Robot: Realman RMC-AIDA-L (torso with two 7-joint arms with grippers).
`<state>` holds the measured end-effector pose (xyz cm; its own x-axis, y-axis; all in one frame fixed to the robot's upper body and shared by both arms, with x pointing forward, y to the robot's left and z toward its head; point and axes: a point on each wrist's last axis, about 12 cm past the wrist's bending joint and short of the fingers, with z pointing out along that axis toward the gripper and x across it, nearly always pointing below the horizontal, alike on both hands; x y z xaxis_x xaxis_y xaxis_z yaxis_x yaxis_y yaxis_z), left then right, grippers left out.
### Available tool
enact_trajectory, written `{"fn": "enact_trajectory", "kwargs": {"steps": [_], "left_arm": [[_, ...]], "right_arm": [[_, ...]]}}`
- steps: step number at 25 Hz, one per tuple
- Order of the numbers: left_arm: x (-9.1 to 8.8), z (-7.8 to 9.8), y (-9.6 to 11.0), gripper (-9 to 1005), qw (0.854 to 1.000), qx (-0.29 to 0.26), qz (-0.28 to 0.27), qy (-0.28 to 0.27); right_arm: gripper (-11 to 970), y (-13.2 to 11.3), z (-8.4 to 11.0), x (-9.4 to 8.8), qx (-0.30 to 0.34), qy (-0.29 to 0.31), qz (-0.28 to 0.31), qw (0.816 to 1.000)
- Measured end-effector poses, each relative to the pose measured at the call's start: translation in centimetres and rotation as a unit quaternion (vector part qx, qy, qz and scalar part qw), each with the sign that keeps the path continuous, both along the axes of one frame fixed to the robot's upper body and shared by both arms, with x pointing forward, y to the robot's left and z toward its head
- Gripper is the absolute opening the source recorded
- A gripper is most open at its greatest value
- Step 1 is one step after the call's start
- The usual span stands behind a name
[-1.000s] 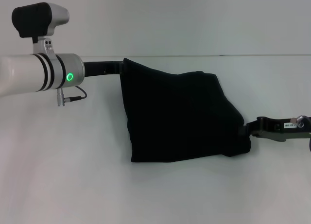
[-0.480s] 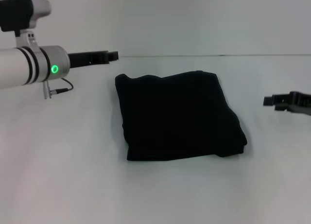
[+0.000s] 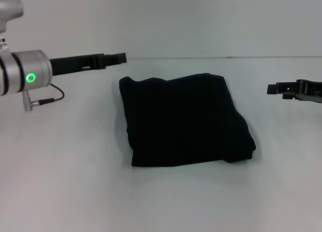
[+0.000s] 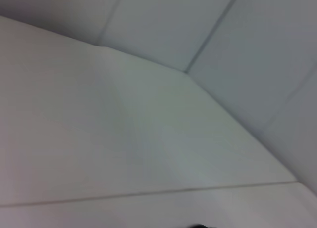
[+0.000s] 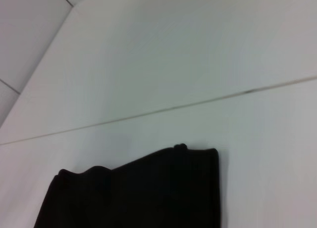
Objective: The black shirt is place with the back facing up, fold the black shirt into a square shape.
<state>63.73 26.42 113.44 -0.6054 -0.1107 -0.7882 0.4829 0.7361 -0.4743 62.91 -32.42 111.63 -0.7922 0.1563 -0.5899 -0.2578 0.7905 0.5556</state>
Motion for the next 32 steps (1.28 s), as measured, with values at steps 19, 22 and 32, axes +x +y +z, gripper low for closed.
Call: {"fn": "enact_trajectory", "kwargs": {"steps": [19,22,32], "left_arm": [[-5.6,-1.0,0.8,579,0.989,-0.059,-0.136,-0.019],[-5.6,-1.0,0.8,579,0.989,-0.058,-0.138,-0.021],[-5.6,-1.0,0.8,578,0.988,-0.059,-0.139,-0.022]], "right_arm": [[654,3.8,-3.2,-1.4,0.0,0.081,0.055,0.995],[654,4.8,-3.6,-1.5,0.0,0.086,0.061,0.994],[655,4.7,-4.3,-1.8,0.002,0.094,0.048,0.994]]}}
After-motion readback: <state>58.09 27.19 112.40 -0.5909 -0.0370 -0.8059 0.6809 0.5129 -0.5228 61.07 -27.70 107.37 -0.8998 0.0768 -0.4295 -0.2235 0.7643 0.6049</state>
